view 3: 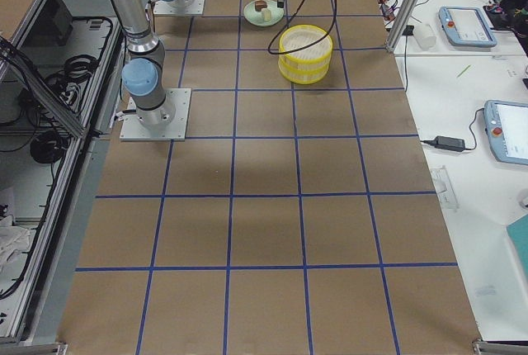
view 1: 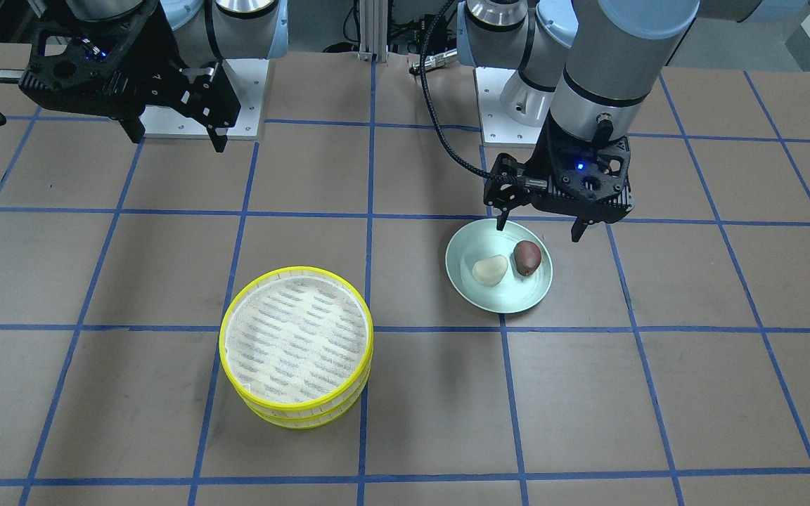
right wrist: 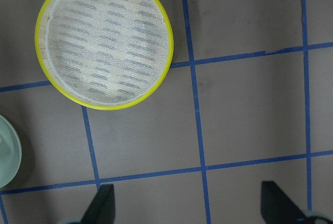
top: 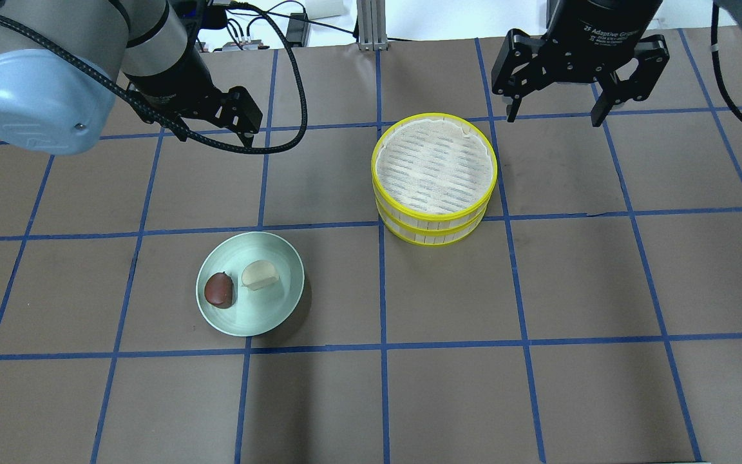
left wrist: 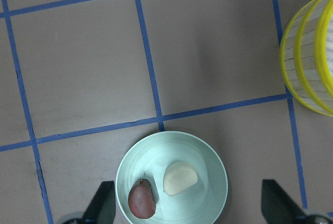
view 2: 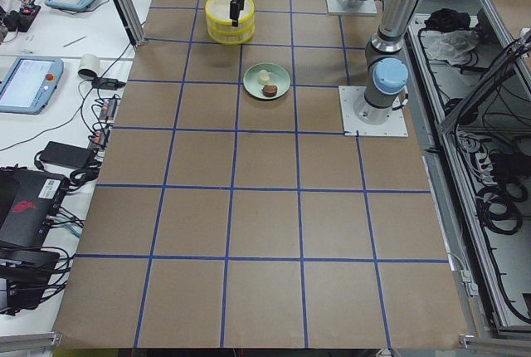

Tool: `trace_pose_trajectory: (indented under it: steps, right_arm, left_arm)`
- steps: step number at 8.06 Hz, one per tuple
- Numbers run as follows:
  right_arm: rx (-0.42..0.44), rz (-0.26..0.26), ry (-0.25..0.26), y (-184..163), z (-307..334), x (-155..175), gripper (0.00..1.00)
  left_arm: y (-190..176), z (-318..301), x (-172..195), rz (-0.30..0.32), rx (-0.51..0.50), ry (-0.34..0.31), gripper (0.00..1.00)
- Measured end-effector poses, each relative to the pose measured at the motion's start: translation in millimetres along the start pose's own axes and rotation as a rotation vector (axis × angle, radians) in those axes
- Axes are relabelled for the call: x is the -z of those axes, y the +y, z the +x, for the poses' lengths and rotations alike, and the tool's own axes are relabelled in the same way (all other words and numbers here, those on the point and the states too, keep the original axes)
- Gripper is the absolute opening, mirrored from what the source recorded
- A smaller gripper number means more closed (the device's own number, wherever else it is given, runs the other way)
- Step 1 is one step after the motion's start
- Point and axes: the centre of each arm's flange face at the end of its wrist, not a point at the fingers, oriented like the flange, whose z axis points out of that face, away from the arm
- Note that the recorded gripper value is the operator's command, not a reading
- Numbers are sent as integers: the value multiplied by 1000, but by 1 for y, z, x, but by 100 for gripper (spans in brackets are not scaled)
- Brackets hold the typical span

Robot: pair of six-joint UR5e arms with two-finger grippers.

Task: Place buns in different layers of steamer
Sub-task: 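Reach left gripper to the white bun while right gripper reaches the steamer rim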

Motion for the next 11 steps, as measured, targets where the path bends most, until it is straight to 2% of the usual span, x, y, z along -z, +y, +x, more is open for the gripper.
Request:
trace_pose_trajectory:
  steps: [2, 4, 6, 8, 9, 11]
  right_arm:
    - [0, -6, 4, 0, 0, -3, 100]
    - [0, -9, 6, -1, 0, -5, 100]
    - [-1, -15, 4, -6, -1, -11, 100]
    - [-7, -10, -2, -25, -6, -39, 100]
    - [-7, -6, -2, -31, -7, -49, 100]
    - [-1, -29, 3, -50, -10, -85, 100]
  left_arm:
    - [3, 0, -7, -14, -7, 2, 100]
    - [6, -1, -33, -71, -50, 2, 100]
    - [26, 0, -94, -170, -145, 22, 100]
    - [40, 0, -146, -254, -198, 36, 100]
    - [43, -1, -167, -297, -259, 40, 100]
    - [47, -2, -206, -376, -357, 64, 100]
